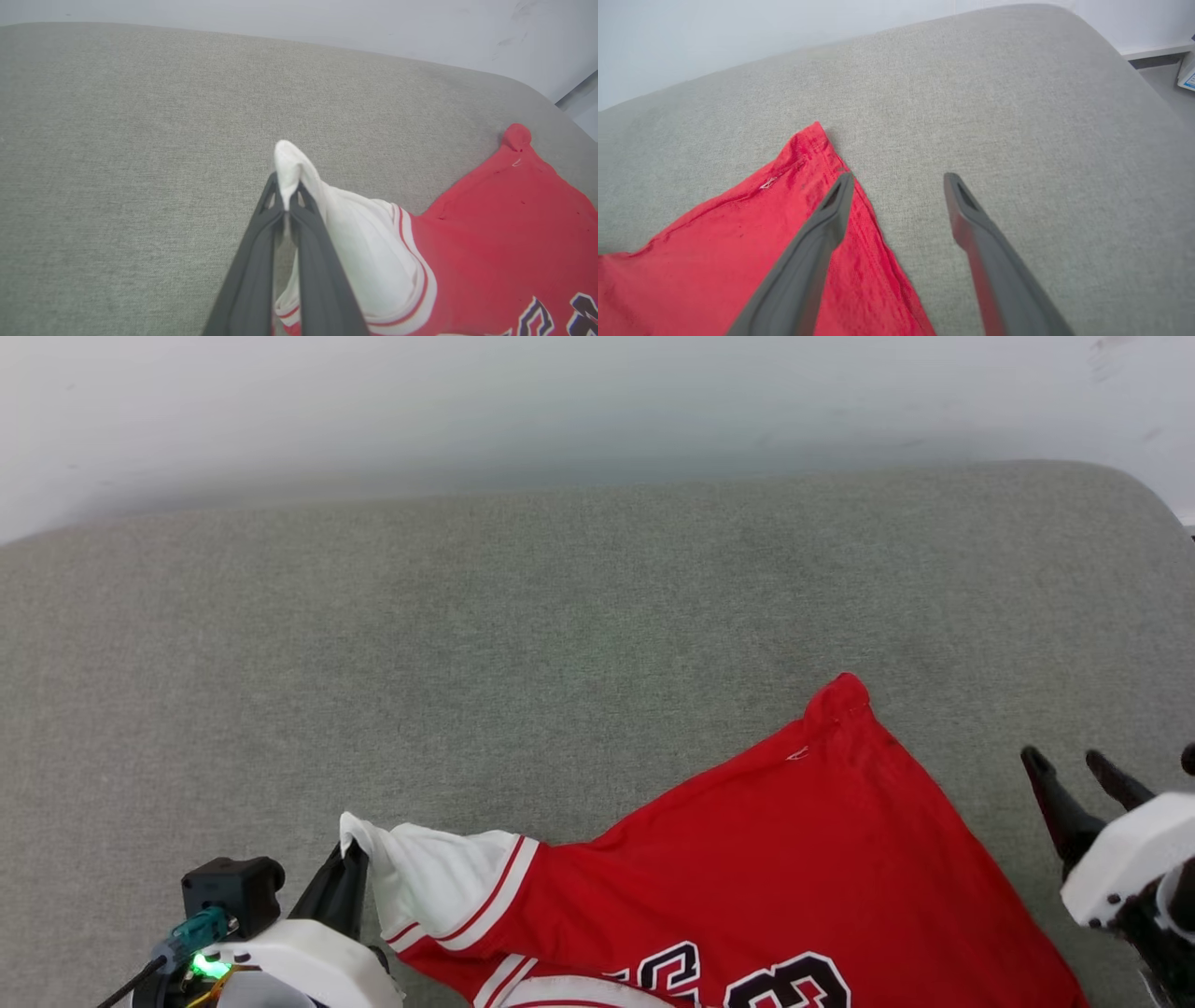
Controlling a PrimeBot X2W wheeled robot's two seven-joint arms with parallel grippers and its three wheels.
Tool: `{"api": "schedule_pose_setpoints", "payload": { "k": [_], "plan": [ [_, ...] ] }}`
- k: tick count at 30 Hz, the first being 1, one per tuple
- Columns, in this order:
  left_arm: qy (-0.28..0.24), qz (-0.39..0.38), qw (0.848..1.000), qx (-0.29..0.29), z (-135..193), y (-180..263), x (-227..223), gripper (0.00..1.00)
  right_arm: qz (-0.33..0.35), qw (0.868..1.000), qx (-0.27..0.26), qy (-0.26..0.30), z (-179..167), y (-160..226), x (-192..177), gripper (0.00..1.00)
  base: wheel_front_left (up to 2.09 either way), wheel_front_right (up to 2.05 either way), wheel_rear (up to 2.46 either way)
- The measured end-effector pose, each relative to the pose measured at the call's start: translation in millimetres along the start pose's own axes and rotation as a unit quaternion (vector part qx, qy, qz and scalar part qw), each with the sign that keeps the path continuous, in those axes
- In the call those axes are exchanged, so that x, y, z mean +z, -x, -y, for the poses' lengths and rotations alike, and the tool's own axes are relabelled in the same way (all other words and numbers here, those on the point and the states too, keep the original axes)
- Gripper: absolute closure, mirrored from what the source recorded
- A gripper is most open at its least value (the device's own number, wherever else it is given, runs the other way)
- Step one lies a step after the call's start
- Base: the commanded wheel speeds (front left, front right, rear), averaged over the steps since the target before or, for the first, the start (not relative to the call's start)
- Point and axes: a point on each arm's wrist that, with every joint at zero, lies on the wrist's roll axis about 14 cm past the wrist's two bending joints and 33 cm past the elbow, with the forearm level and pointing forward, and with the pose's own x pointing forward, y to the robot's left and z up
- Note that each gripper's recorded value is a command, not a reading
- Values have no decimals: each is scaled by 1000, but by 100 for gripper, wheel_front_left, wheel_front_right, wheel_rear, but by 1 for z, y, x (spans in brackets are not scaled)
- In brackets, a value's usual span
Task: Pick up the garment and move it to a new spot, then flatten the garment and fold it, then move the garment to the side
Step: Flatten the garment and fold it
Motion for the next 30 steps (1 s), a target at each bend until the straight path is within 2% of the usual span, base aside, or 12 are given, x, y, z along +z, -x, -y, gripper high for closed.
{"api": "schedule_pose_setpoints", "payload": {
  "k": [2,4,9,14,18,25,26,27,28,30],
  "plan": [
    [0,1,1000,0,0,-2,1,100,14,1000,16,3,-9,-14,10,0,0,0,0],
    [3,2,1000,0,0,-5,2,100,-4,999,34,13,-20,-30,11,0,0,0,0],
    [0,8,1000,-9,2,-17,7,100,-116,989,67,65,-43,-66,2,0,0,0,0],
    [0,18,1000,-10,0,-26,11,100,-234,963,82,110,-60,-92,-13,0,0,0,0],
    [3,18,1000,-6,-4,-33,8,100,-278,945,88,147,-75,-113,-20,0,0,0,0],
    [15,5,1000,12,-16,-37,-7,100,-375,907,93,167,-83,-126,-65,0,0,0,0],
    [16,4,1000,15,-18,-37,-9,100,-381,905,94,167,-84,-127,-68,51,0,0,0],
    [17,2,1000,17,-19,-37,-10,100,-386,902,95,168,-84,-128,-70,83,0,0,0],
    [17,2,1000,17,-20,-37,-11,100,-390,900,95,170,-85,-128,-71,100,0,0,0],
    [16,4,1000,19,-21,-38,-10,100,-394,899,96,168,-86,-128,-71,100,0,0,0]
  ]
}}
